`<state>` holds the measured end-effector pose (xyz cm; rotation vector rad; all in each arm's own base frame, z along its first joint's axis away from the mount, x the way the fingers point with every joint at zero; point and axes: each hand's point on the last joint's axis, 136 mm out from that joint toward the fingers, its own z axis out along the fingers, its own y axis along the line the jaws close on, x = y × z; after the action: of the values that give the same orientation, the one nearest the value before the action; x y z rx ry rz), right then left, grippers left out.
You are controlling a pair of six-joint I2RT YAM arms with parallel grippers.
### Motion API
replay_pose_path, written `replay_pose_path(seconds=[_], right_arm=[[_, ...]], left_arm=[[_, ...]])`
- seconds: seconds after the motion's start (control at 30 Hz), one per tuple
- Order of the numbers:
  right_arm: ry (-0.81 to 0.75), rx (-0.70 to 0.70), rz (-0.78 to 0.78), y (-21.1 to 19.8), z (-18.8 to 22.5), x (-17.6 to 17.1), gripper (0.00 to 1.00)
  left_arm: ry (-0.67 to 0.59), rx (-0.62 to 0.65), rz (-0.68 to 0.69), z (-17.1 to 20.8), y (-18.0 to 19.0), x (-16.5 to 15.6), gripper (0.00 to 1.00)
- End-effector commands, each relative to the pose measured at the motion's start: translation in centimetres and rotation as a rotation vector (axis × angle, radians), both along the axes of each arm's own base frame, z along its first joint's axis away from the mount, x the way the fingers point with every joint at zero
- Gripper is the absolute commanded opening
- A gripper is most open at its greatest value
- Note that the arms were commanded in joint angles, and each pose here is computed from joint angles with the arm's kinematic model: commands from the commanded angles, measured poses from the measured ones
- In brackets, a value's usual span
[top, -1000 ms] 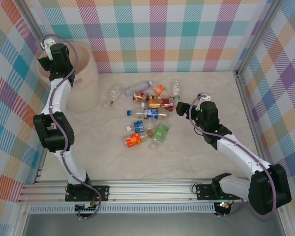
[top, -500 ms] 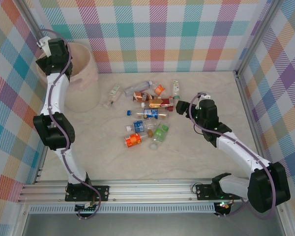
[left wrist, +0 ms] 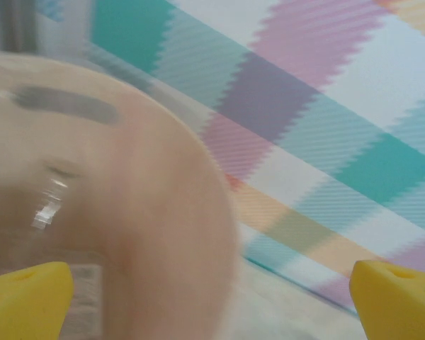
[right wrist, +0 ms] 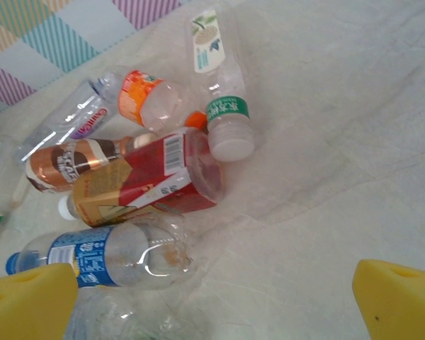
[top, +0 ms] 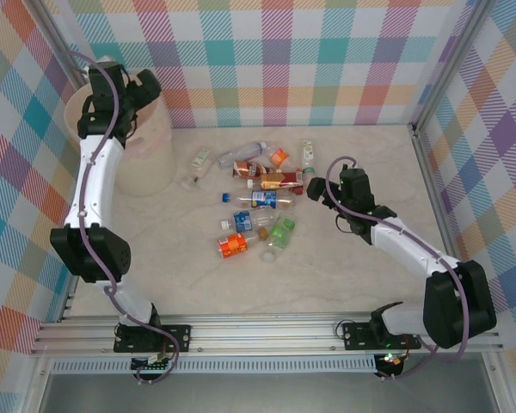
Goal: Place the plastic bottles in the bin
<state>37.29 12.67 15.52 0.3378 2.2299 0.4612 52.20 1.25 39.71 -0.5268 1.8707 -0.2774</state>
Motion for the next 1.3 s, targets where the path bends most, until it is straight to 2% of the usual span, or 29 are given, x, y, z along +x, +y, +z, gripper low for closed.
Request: replay_pose_path(seconds=[0.0, 0.03, 0.1, 0.2, 0.37, 0.47, 0.6, 0.7, 0.97, 1.27], right_arm=[[0.046, 0.008, -0.017, -0.3, 0.2, 1.0, 1.00], [0.064, 0.004, -0.027, -0.5, -0.1, 1.2, 1.00], [0.122, 0.004, -0.064, -0.9, -1.0, 1.8, 0.93], [0.173, 0.011, -0.064, -0.5, -1.8, 3.0, 0.91], [0.211, 0.011, -0.008, 0.8, -2.8, 5.6, 0.86], [0.233, 0.015, 0.019, 1.4, -3.4, 6.9, 0.79], [0.254, 0.004, 0.051, 2.2, -4.4, 8.4, 0.73], [0.275, -0.012, 0.084, 2.7, -5.5, 9.6, 0.68], [0.330, -0.043, 0.062, 2.3, -7.4, 13.4, 0.60], [0.447, -0.048, 0.151, 3.8, -10.0, 14.5, 0.60]], left_arm=[[-0.030, -0.131, -0.213, 1.5, -5.8, -2.3, 1.00], [-0.029, -0.143, -0.253, 1.4, -7.3, -2.9, 1.00], [-0.037, -0.162, -0.336, 1.2, -10.3, -4.6, 1.00], [-0.003, -0.189, -0.407, -1.0, -13.1, -7.1, 1.00], [0.108, -0.277, -0.450, -5.5, -14.8, -10.5, 1.00], [0.177, -0.246, -0.447, -7.6, -14.2, -12.9, 1.00], [0.236, -0.145, -0.356, -9.5, -11.6, -15.5, 1.00], [0.265, -0.118, -0.323, -10.7, -10.7, -16.6, 1.00], [0.303, -0.111, -0.287, -12.4, -10.2, -16.4, 1.00], [0.349, -0.083, -0.248, -13.7, -9.5, -16.2, 1.00]])
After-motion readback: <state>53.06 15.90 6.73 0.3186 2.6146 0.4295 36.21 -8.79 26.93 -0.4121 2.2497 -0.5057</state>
